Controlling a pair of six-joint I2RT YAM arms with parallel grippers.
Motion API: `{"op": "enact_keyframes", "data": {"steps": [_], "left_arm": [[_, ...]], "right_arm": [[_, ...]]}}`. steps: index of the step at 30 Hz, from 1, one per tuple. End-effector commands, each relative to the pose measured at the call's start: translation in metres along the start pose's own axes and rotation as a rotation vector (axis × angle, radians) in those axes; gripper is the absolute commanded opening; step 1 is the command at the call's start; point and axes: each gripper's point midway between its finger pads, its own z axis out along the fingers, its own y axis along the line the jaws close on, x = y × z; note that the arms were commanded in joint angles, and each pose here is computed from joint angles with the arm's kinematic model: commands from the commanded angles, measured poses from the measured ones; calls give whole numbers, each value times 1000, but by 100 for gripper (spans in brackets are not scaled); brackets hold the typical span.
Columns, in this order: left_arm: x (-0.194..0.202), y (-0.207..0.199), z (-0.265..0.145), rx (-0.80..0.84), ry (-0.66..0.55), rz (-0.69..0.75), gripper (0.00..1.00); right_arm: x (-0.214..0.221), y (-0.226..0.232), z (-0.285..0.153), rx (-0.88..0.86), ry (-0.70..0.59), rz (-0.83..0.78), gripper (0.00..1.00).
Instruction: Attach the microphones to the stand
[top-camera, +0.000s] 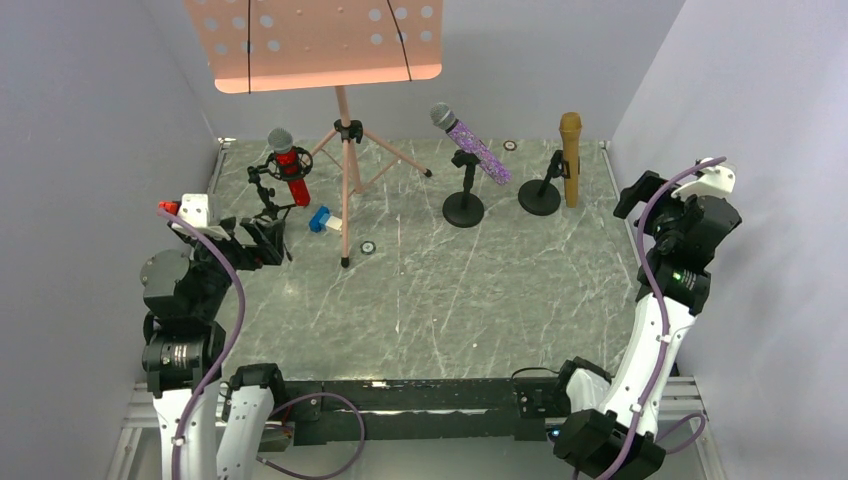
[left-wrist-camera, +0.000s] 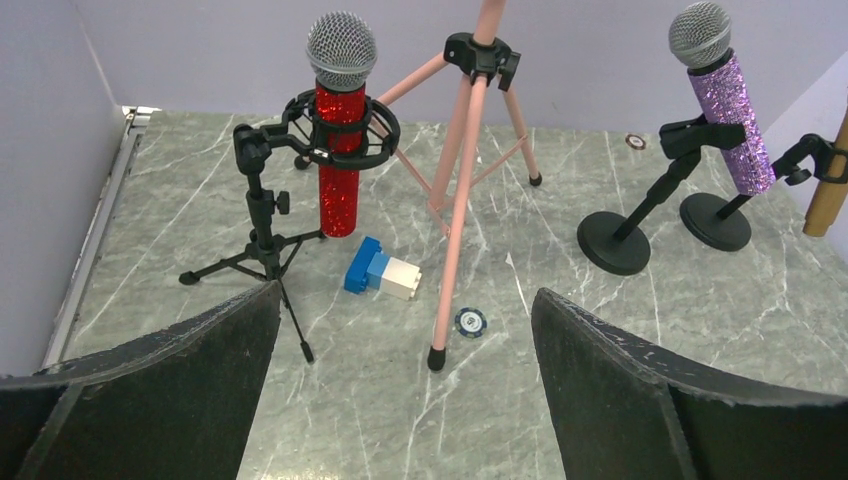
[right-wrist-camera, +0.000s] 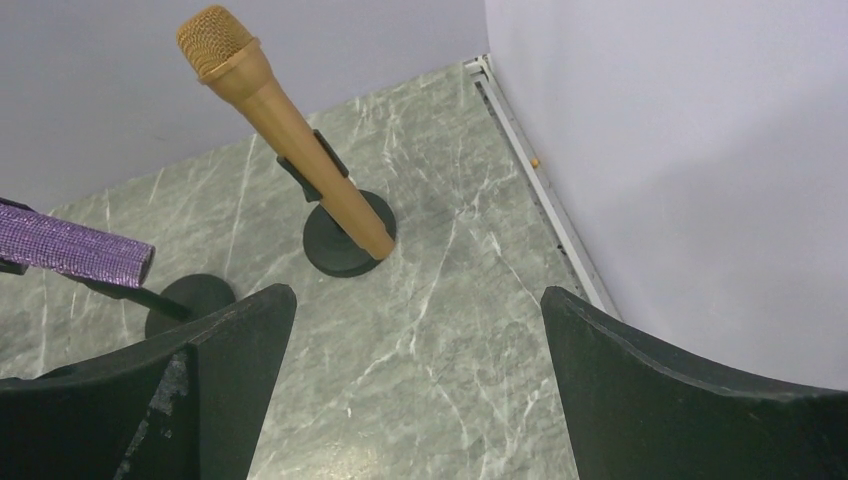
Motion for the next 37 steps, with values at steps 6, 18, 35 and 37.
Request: {"op": "enact_keyframes", "data": {"steps": [6, 18, 35, 37], "left_arm": [[1, 5, 0, -19, -5, 23, 99], [5, 7, 1, -28, -1, 31, 99], [4, 6, 0, -24, -3, 36, 99], [4, 7, 0, -26, -2, 36, 99]], "right_arm": [[-8, -2, 3, 3, -46, -18, 100], [-7, 0, 1, -8, -46, -20, 100], [-9, 5, -4, -26, -50, -26, 100], [-8, 8, -6, -44, -44, -36, 100]]}}
